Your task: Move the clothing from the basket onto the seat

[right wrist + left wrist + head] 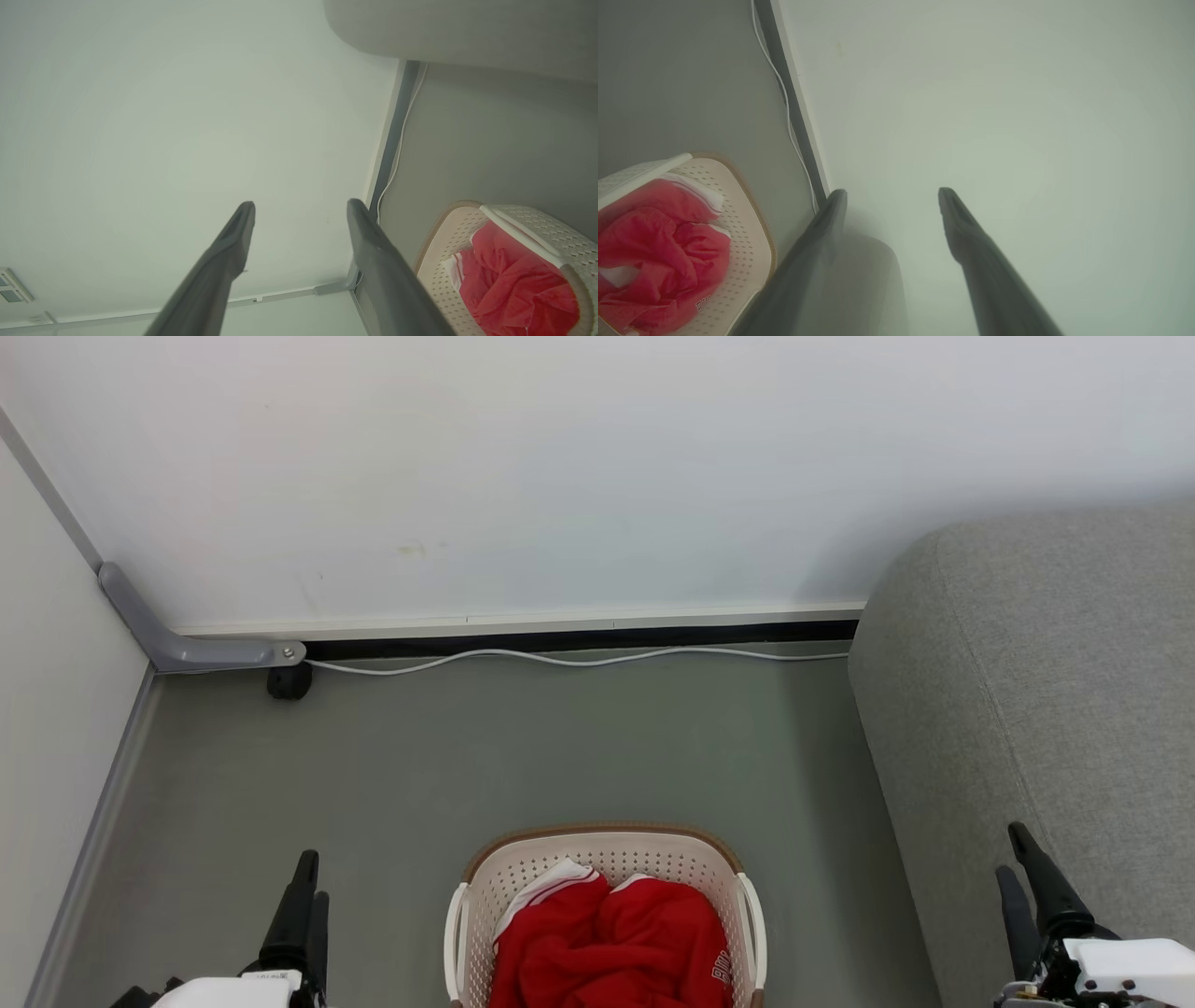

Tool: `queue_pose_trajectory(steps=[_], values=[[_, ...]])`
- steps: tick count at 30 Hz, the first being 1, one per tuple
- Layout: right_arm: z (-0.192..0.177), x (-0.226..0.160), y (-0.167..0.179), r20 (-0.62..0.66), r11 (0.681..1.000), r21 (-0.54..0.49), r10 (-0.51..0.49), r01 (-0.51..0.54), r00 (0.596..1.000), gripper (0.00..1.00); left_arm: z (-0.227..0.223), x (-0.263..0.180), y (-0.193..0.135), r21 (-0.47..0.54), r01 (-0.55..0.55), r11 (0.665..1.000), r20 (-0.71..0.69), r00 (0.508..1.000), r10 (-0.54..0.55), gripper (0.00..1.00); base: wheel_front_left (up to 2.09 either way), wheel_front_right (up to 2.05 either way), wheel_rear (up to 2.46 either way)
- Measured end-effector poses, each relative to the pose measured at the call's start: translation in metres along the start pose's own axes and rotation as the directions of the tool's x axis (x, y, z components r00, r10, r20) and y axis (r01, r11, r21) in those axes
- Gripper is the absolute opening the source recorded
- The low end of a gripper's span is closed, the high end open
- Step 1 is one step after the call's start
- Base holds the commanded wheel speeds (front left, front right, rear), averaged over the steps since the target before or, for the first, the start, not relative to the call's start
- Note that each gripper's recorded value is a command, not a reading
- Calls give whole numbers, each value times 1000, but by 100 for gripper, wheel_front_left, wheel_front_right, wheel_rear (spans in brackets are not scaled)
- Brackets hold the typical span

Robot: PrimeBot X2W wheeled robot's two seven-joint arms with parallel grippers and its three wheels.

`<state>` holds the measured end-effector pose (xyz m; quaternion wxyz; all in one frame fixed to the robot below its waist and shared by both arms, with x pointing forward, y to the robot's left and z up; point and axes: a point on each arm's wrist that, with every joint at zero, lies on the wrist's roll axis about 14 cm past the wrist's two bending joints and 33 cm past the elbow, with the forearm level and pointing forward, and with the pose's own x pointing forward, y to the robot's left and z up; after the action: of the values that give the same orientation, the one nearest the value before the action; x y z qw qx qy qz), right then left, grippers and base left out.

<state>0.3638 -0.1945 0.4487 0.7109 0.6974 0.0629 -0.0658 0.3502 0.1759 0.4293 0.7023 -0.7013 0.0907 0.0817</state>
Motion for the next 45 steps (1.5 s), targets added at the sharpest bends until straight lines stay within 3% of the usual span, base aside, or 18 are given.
queue_pose_trajectory(steps=[15, 23, 32, 45], values=[[-2, 12, 18, -20, 987, -156, 40, -42, 999, 100, -4, 9, -11, 165, 22, 986, -1, 1000, -23, 100, 0, 0, 0], [-3, 16, 23, -30, 963, -262, 53, -59, 998, 100, -7, 13, -17, 293, 39, 955, -9, 999, -38, 100, 0, 0, 0], [-5, 21, 32, -54, 907, -412, 73, -89, 996, 100, -11, 16, -20, 427, 48, 903, -18, 999, -45, 100, 0, 0, 0], [-11, 25, 36, -93, 786, -606, 80, -120, 992, 100, -24, 20, -23, 631, 62, 773, -47, 998, -42, 100, 0, 0, 0]])
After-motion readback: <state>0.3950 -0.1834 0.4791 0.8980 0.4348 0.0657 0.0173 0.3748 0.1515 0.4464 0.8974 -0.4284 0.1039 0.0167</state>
